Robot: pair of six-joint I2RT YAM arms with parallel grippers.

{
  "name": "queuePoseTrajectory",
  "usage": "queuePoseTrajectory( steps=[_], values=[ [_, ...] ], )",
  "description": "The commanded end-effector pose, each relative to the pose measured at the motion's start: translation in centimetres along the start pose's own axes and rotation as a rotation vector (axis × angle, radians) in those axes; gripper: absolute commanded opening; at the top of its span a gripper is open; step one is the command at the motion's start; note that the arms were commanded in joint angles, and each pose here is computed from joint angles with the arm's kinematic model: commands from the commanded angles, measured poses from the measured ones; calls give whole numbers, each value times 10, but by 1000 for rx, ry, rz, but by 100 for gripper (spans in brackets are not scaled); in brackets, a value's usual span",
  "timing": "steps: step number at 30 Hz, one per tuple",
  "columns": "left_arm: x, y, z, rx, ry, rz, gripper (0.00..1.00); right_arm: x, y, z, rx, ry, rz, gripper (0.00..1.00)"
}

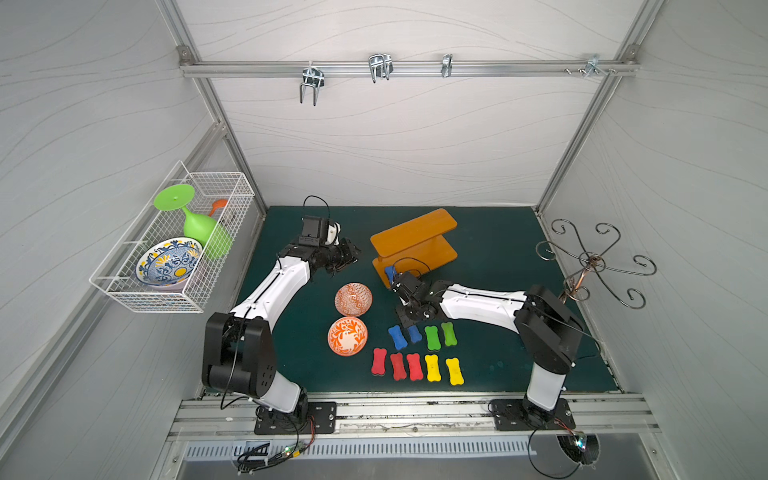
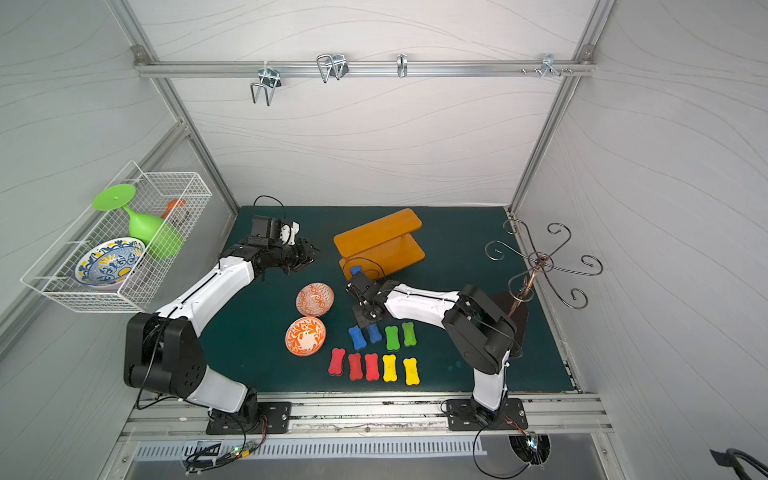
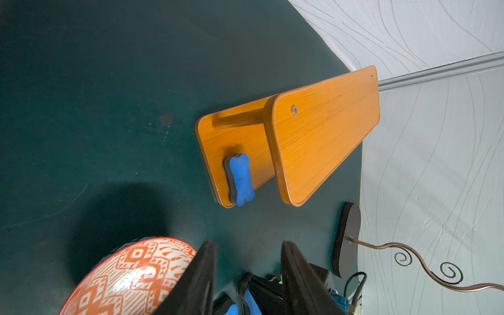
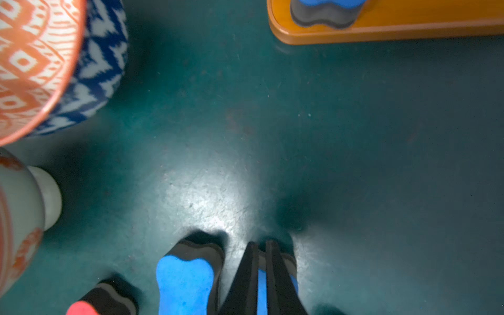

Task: Remove the whiteboard erasers from the shelf
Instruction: Adjust the whiteboard eraser at the center of the board.

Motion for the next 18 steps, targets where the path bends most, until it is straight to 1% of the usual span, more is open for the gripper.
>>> queuePoseTrajectory(
  steps=[1,11,18],
  values=[
    [-4,-3,8,32,-37,-17,43,5,-8,-8,-6,23,-25,13],
    [-5,-4,9,34,-42,-18,43,-4,-11,-15,13,24,-17,13],
    [-5,-4,10,36,-42,-14,43,-9,-13,-19,27,26,-13,15]
  ],
)
Point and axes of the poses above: each gripper's point midway between its finger pads, its own x axis out along the fingers, its own y axis along the line the jaws close on, z = x × y, the point moved 5 cm from there along -x, back along the fingers, and after that the axes turned 9 degrees about x, right-handed, at the moved point
